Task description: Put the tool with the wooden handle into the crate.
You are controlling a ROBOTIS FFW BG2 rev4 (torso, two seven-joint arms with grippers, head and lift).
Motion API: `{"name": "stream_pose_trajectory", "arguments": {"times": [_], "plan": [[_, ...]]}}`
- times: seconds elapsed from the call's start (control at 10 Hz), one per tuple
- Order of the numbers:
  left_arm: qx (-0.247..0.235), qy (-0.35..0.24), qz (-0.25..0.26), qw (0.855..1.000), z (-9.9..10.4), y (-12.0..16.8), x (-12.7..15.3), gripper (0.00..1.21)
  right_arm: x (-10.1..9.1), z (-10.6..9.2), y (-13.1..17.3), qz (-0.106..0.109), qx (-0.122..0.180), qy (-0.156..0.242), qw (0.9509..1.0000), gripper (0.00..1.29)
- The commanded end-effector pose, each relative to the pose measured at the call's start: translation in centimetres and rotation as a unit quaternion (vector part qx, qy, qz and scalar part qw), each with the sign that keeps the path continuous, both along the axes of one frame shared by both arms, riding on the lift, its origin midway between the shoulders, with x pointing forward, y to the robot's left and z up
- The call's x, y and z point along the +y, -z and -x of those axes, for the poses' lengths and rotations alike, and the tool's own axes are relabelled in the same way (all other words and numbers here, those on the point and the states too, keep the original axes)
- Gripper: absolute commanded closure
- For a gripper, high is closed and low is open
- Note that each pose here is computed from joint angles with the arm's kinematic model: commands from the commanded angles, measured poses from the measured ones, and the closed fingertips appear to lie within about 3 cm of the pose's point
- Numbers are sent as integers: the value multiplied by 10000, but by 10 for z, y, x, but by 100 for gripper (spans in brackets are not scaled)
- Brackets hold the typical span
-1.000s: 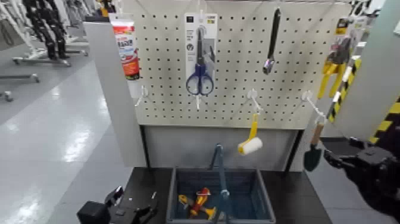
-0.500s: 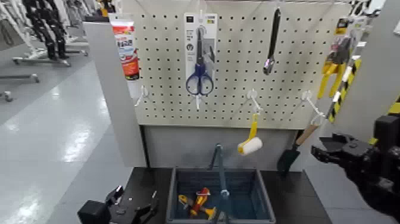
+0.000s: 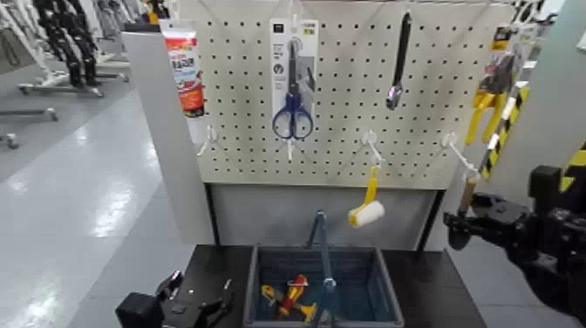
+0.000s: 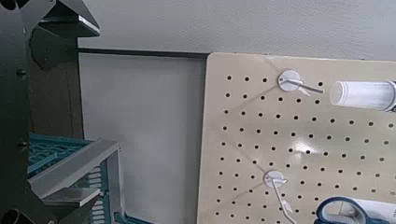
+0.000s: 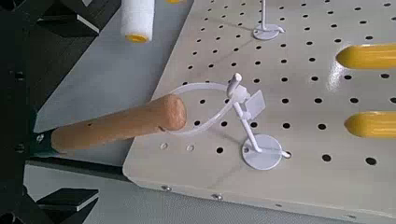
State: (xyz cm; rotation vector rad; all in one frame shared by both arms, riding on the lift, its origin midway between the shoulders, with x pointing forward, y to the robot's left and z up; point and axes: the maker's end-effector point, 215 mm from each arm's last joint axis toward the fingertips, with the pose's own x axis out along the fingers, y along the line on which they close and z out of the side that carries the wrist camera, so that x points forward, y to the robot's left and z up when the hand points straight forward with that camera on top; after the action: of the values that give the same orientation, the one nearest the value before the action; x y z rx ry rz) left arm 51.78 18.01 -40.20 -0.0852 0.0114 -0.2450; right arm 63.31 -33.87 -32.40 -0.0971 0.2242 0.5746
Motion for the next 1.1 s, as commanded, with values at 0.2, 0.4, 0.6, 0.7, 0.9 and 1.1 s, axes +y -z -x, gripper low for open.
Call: {"name": "stream_pose_trajectory", "arguments": {"times": [0.2, 0.4, 0.6, 0.7, 0.9, 1.1], "plan": [[0, 34, -1, 10000, -2, 0, -2, 11, 19, -14, 0, -13, -31, -175, 9998, 13], [0, 53, 5, 10000, -3, 1, -4, 11, 24, -16, 2, -28, -33, -214, 9998, 27], [5, 59, 2, 10000, -3, 1, -4, 11, 27, -17, 3, 4, -57, -223, 9997, 94], [2, 67, 1, 10000, -3, 1, -3, 11, 27, -18, 1, 48, -92, -202, 9997, 110], [8, 60, -1, 10000, -2, 2, -2, 11, 27, -18, 1, 152, -108, -185, 9997, 123], [14, 52, -3, 10000, -2, 2, -1, 11, 28, -17, 1, 144, -120, -186, 9997, 123]]}}
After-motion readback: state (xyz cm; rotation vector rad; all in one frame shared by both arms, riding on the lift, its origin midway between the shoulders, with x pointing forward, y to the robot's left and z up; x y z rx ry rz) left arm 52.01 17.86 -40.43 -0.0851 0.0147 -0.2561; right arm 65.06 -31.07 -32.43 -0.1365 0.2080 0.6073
